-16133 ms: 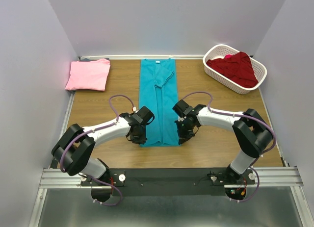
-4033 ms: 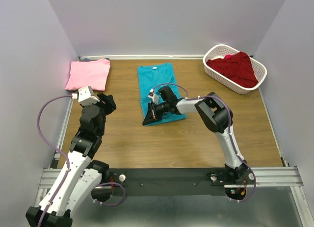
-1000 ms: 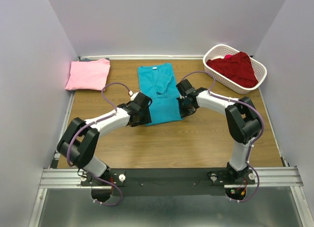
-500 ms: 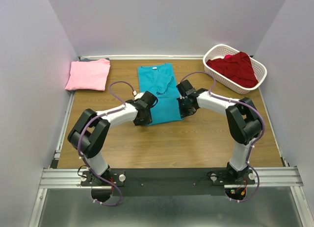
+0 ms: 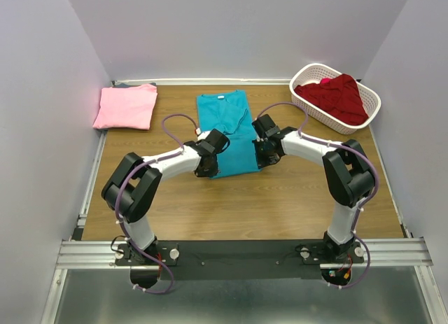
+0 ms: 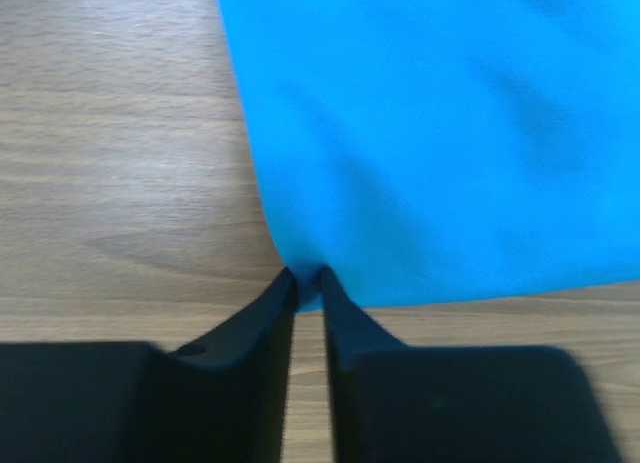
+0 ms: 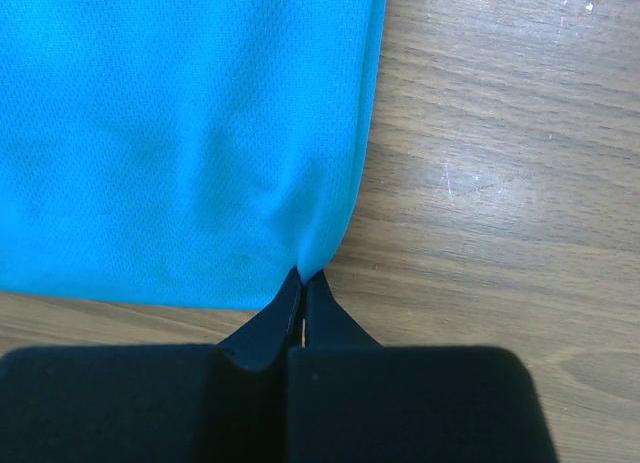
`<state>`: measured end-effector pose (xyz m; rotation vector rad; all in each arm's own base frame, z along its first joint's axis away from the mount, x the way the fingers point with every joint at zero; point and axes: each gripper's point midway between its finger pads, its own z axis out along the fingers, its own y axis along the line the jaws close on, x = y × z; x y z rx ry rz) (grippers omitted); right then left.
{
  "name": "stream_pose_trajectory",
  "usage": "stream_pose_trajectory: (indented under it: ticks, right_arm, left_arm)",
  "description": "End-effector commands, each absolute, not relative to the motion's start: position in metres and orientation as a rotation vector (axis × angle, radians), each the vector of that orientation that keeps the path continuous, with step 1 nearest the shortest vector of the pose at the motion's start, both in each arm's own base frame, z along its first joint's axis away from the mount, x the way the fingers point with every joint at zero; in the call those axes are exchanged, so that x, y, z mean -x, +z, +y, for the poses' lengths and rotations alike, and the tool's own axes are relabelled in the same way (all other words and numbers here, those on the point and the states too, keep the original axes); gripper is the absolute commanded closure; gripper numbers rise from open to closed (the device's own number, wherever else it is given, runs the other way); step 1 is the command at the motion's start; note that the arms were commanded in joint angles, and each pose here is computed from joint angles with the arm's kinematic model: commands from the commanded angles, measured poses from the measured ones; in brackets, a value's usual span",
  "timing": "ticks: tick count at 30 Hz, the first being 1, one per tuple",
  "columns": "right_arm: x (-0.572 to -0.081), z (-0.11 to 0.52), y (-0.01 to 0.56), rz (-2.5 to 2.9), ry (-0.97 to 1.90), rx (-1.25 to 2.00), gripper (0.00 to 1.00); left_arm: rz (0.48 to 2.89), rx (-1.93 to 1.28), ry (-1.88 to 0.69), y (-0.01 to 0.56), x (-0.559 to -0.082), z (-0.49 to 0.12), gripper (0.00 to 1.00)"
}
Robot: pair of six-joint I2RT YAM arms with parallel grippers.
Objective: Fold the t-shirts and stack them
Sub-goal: Fold the tshirt
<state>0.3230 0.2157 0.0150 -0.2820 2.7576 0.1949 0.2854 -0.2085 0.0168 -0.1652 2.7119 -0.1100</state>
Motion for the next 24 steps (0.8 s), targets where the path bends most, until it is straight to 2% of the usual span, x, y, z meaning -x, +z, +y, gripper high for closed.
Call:
stream_pose_trajectory:
  ticks: [1,2,3,13,17,20,24]
  right_arm:
    - [-0.273,0.180,-0.031,2.958,0.000,0.355,0.99]
    - [-0.274,0.179,-0.030,2.954,-0.008,0.351,0.99]
    - [-0.275,0.178,-0.029,2.947,-0.015,0.349,0.99]
    - [-0.283,0.179,0.000,2.865,0.012,0.372,0.99]
    - [-0.248,0.167,0.018,2.940,0.019,0.401,0.99]
    - [-0.201,0.152,0.035,3.034,0.033,0.425,0.99]
    - [-0.163,0.153,0.068,3.073,0.176,0.392,0.99]
  left_arm:
    - [2.920,0.105,0.023,-0.037,-0.238,-0.189,0.88]
    - [2.926,0.099,0.028,-0.038,-0.236,-0.187,0.92]
    - [2.925,0.099,0.023,-0.038,-0.236,-0.188,1.00]
    - [2.885,0.064,-0.020,-0.010,-0.239,-0.190,1.00]
    - [2.914,-0.089,0.005,0.017,-0.198,-0.192,1.00]
    - [2.966,-0.205,-0.077,0.033,-0.153,-0.204,1.00]
    - [3.035,-0.287,-0.275,0.055,-0.092,-0.222,1.00]
